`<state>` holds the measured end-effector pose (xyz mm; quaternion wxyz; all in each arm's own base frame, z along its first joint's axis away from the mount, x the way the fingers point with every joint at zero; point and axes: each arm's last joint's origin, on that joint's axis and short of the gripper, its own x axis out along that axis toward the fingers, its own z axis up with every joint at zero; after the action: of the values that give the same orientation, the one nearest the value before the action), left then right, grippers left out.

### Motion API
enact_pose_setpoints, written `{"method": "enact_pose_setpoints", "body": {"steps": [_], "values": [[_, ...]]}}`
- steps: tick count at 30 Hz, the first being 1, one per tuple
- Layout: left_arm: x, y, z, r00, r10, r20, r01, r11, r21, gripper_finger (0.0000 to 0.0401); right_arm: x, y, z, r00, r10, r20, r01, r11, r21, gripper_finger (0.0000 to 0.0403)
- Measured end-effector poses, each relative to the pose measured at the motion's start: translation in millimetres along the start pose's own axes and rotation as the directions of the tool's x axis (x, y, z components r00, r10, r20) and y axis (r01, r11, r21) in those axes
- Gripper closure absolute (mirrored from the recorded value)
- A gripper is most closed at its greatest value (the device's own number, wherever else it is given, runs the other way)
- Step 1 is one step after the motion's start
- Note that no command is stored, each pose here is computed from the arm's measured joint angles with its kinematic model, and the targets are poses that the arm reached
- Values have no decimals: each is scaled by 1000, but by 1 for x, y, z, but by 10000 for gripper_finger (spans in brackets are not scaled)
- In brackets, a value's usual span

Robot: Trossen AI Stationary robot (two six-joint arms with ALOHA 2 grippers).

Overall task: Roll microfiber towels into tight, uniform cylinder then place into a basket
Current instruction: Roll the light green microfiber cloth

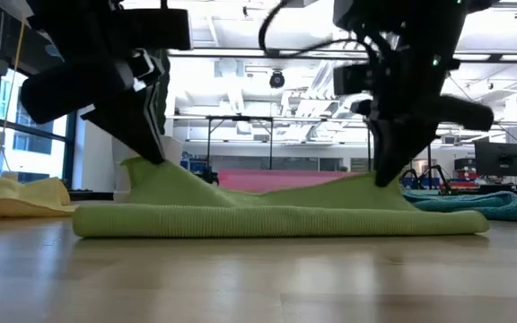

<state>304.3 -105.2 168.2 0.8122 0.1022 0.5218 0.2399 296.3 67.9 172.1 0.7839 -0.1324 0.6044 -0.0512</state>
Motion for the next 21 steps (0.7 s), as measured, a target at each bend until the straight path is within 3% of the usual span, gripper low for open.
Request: {"method": "enact_pose_setpoints", "body": {"steps": [4,21], "values": [[0,-1,-1,999,-31,-23,31,1000,1,401,8,-2,0,1000,-5,-26,6,1000,6,403],[6,8,2,999,2,-33,-3,1000,-18,401,10,-4,0,999,-8,-34,10,999,47,385]]}}
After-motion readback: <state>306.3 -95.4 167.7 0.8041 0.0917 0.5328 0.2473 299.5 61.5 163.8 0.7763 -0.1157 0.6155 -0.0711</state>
